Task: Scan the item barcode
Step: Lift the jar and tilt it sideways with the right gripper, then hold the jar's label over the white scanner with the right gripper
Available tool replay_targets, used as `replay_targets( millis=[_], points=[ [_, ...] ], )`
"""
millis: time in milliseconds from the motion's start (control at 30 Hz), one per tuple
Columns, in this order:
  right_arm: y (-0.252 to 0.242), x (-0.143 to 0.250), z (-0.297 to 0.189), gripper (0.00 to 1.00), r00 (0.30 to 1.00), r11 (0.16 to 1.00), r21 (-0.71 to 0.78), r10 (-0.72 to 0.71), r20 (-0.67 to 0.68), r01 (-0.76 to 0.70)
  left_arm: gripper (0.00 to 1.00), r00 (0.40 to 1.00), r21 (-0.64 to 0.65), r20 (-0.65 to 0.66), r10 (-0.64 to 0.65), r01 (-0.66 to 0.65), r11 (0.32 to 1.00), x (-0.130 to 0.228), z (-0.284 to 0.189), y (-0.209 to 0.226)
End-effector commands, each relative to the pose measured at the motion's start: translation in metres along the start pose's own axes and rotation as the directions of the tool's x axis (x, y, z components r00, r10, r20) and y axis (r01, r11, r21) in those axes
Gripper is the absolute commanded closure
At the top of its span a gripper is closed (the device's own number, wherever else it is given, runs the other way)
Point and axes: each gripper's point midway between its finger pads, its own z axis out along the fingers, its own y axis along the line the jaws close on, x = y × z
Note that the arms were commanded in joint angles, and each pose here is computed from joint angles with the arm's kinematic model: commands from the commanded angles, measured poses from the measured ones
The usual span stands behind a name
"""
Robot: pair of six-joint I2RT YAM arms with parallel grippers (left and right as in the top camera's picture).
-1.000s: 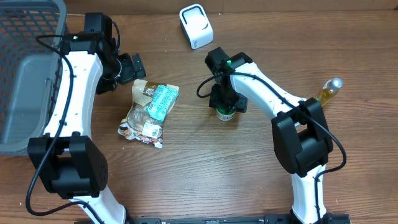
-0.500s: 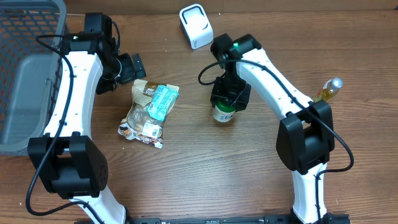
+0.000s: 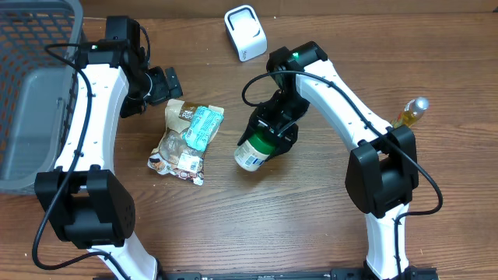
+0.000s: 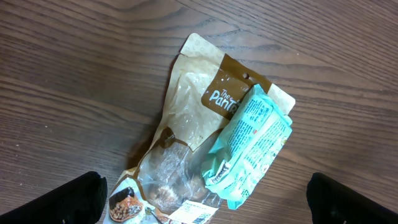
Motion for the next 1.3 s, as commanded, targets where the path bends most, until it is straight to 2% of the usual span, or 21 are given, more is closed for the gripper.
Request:
replay_targets(
  millis=[0, 567, 667, 767, 833, 867, 1000, 1133, 1200, 1267],
  points=[
    [0.021, 0.024, -0.008, 0.48, 0.996, 0.994, -0.108, -0.016, -0.086, 0.007, 0.0, 1.0, -0.01, -0.012, 0.014, -0.015, 1.0, 0.003, 0.004, 0.002],
    [0.035, 0.039, -0.012, 0.48, 0.985, 0.981, -0.196, -0.019, -0.171, -0.015, 0.0, 1.0, -0.01, -0.012, 0.014, -0.015, 1.0, 0.003, 0.004, 0.002],
    [0.032, 0.024, -0.009, 0.48, 0.994, 0.986, -0.164, -0.049, -0.096, 0.033, 0.0, 1.0, -0.01, -0.012, 0.014, -0.015, 1.0, 0.003, 0.004, 0.002],
    [0.024, -0.016, -0.008, 0.48, 0.987, 0.99, -0.066, -0.121, 0.102, 0.128, 0.0, 1.0, -0.01, -0.012, 0.014, -0.015, 1.0, 0.003, 0.004, 0.002],
    [0.014, -0.057, -0.015, 0.49, 0.938, 0.984, 0.066, -0.175, 0.3, 0.163, 0.0, 1.0, -0.01, -0.012, 0.014, -0.015, 1.0, 0.003, 0.004, 0.002],
    [0.007, -0.084, -0.026, 0.5, 0.879, 0.975, 0.164, -0.209, 0.429, 0.152, 0.0, 1.0, -0.01, -0.012, 0.014, -0.015, 1.0, 0.003, 0.004, 0.002],
    [0.004, -0.136, -0.064, 0.54, 0.69, 0.95, 0.3, -0.275, 0.669, 0.088, 0.0, 1.0, -0.01, -0.012, 0.014, -0.015, 1.0, 0.003, 0.004, 0.002],
    [0.024, -0.162, -0.093, 0.71, 0.554, 0.956, 0.273, -0.286, 0.782, 0.107, 0.0, 1.0, -0.01, -0.012, 0.014, -0.015, 1.0, 0.003, 0.004, 0.002],
    [0.039, -0.169, -0.107, 0.73, 0.492, 0.943, 0.284, -0.331, 0.805, 0.172, 0.0, 1.0, -0.01, -0.012, 0.014, -0.015, 1.0, 0.003, 0.004, 0.002],
    [0.056, -0.169, -0.124, 0.75, 0.411, 0.895, 0.358, -0.441, 0.798, 0.264, 0.0, 1.0, -0.01, -0.012, 0.014, -0.015, 1.0, 0.003, 0.004, 0.002]
  ],
)
